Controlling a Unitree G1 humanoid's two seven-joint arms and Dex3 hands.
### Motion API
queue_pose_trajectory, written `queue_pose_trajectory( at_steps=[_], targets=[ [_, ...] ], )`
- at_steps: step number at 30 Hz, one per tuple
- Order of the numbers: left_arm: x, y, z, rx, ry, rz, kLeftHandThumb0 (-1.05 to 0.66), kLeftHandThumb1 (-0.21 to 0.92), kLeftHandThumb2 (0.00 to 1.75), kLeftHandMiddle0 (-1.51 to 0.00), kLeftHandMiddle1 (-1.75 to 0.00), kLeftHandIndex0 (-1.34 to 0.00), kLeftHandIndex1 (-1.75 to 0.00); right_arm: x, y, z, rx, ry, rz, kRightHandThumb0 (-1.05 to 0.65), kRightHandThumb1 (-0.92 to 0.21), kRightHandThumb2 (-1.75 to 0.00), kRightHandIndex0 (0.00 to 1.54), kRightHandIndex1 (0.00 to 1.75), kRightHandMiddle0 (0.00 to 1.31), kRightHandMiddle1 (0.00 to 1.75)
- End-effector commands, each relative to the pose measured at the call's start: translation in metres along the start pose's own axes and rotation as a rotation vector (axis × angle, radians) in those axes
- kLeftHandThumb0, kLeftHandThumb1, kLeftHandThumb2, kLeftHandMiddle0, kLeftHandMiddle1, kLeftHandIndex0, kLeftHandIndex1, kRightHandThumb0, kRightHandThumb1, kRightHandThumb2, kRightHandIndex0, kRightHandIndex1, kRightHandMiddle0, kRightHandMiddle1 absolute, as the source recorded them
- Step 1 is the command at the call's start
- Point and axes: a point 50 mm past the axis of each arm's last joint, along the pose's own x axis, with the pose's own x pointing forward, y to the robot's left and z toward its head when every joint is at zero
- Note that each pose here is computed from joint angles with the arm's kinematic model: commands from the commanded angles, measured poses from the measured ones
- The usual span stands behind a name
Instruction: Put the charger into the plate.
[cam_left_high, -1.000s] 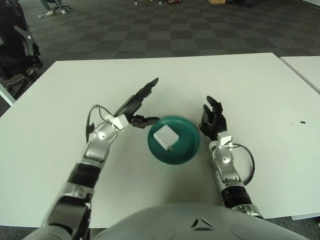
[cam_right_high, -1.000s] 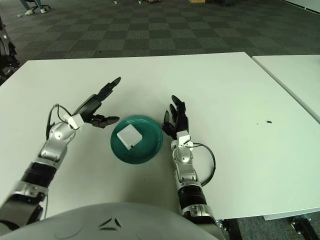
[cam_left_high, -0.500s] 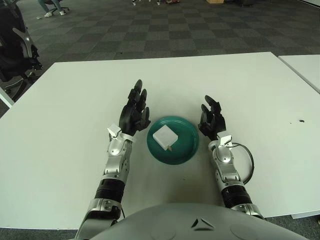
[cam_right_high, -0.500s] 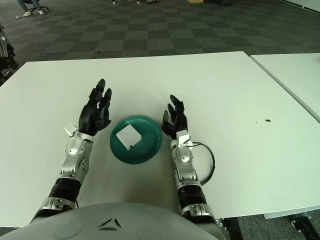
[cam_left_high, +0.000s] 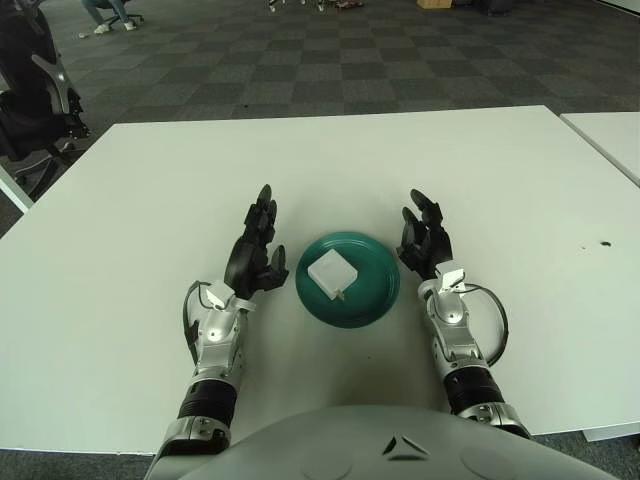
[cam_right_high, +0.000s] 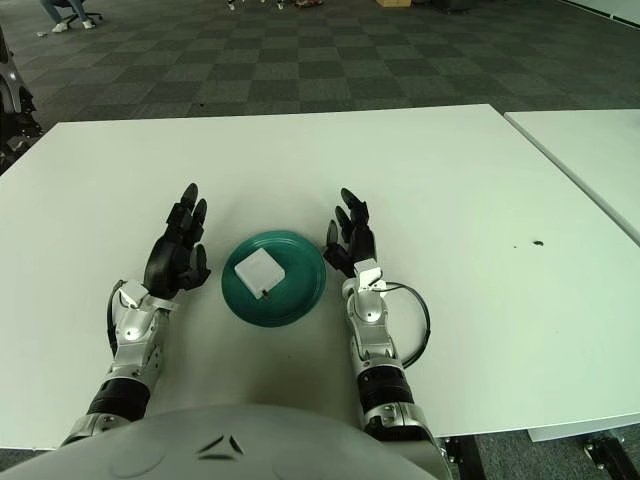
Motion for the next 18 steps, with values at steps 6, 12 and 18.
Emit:
queue_pose_trajectory(
  at_steps=[6,12,18],
  targets=[
    [-0.034,-0.017,-0.018,-0.036,0.215,0.063,-1.05,0.92,1.15,-0.03,-0.01,-0.04,-0.02,-0.057,-0.037,-0.073,-0.081,0.288,-0.038,-0.96,-0.92,-0.92,0.14,0.0,0.0,0.38],
    [-0.058,0.01,-0.038,0.067,0.26,-0.029,-1.05,0.92,1.13,0.0,0.0,-0.03,-0.02,-0.052,-0.043,-0.068,-0.13,0.228,-0.006,-1.02,-0.92,-1.02,0.09,0.0,0.0,0.32],
    [-0.046,-0.003,-0.035,-0.046,0.237,0.021,-1.05,0.92,1.1,0.0,0.0,0.0,-0.01,-0.043,-0.047,-0.064,-0.141,0.199,0.006,-1.04,-0.92,-1.07,0.04,0.0,0.0,0.24]
  ],
)
